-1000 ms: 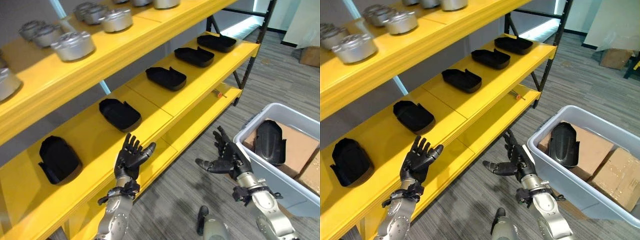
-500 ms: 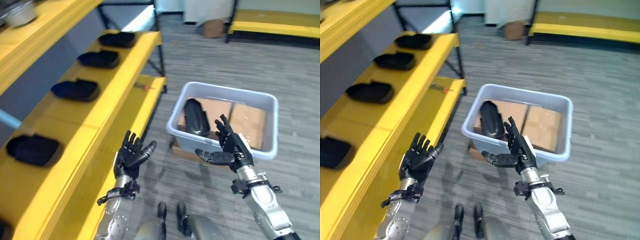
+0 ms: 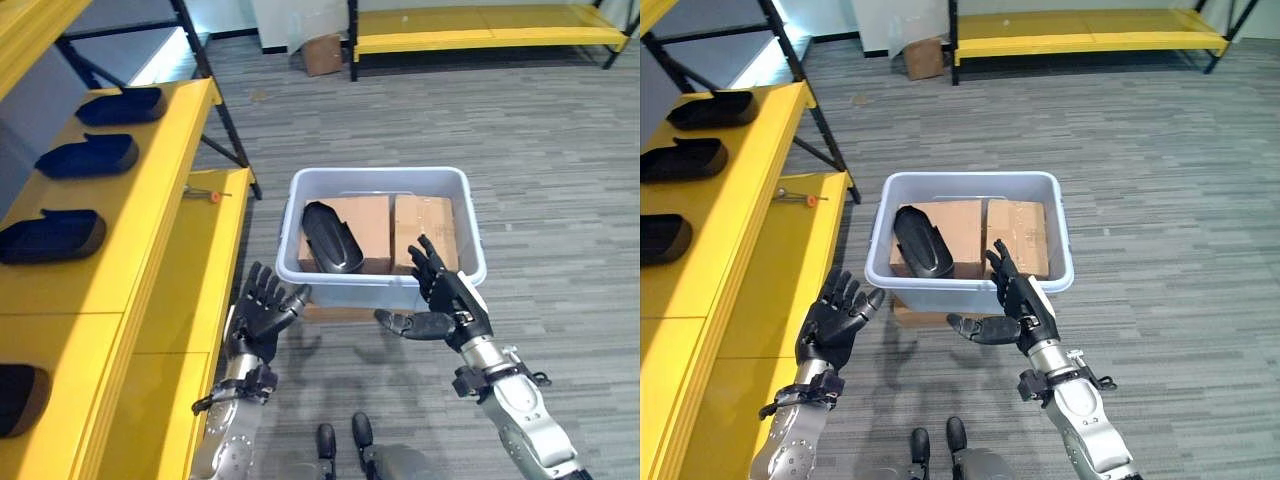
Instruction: Move parts from the plastic box to the shelf.
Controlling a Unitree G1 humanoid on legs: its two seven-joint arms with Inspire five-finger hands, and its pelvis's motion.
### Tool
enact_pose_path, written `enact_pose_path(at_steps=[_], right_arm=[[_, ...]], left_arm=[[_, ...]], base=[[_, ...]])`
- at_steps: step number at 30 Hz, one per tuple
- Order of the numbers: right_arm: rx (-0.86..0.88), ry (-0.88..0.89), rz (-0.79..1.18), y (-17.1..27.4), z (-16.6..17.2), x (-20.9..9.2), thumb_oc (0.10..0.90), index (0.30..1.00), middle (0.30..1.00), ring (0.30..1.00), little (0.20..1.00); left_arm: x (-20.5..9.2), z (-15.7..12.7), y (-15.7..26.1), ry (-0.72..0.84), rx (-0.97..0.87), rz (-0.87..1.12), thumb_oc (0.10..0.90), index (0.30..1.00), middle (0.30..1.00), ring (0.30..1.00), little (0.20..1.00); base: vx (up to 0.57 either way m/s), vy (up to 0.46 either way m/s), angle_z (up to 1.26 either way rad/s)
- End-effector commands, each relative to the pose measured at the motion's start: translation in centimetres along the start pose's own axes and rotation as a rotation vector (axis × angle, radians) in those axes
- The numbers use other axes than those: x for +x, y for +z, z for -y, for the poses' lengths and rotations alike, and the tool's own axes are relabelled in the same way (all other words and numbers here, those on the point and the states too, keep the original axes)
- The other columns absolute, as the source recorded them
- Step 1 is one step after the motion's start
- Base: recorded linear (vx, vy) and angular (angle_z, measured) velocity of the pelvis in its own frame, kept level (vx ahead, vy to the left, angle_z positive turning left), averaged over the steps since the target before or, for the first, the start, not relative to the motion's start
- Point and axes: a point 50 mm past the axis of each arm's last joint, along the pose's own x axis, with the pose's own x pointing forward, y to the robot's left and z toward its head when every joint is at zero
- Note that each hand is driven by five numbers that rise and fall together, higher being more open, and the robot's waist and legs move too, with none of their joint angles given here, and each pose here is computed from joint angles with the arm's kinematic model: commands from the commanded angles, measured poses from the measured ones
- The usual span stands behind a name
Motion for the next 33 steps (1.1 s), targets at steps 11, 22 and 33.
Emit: enact_pose_path(at_steps=[11, 22, 33], right_arm=[[-0.038, 0.094, 0.266, 4.9, -2.3, 3.5, 0.9, 1.0, 1.0, 1.0, 1.0], [-0.048, 0.055, 0.259, 4.9, -1.1, 3.0, 0.9, 1.0, 1.0, 1.0, 1.0], [-0.112, -0.024, 0.264, 5.2, 0.4, 2.5, 0.9, 1.0, 1.0, 1.0, 1.0]], left_arm=[[1.6, 1.8, 5.0, -0.111, 0.066, 0.256, 0.9, 1.0, 1.0, 1.0, 1.0], [2.2, 3.4, 4.1, -0.155, -0.007, 0.228, 0.9, 1.0, 1.0, 1.0, 1.0], [1.5, 2.7, 4.7, -0.119, -0.002, 0.231, 0.9, 1.0, 1.0, 1.0, 1.0]], base=[[0.17, -0.106, -0.31], [0.21, -0.208, 0.49], [0.15, 0.058, 0.08]])
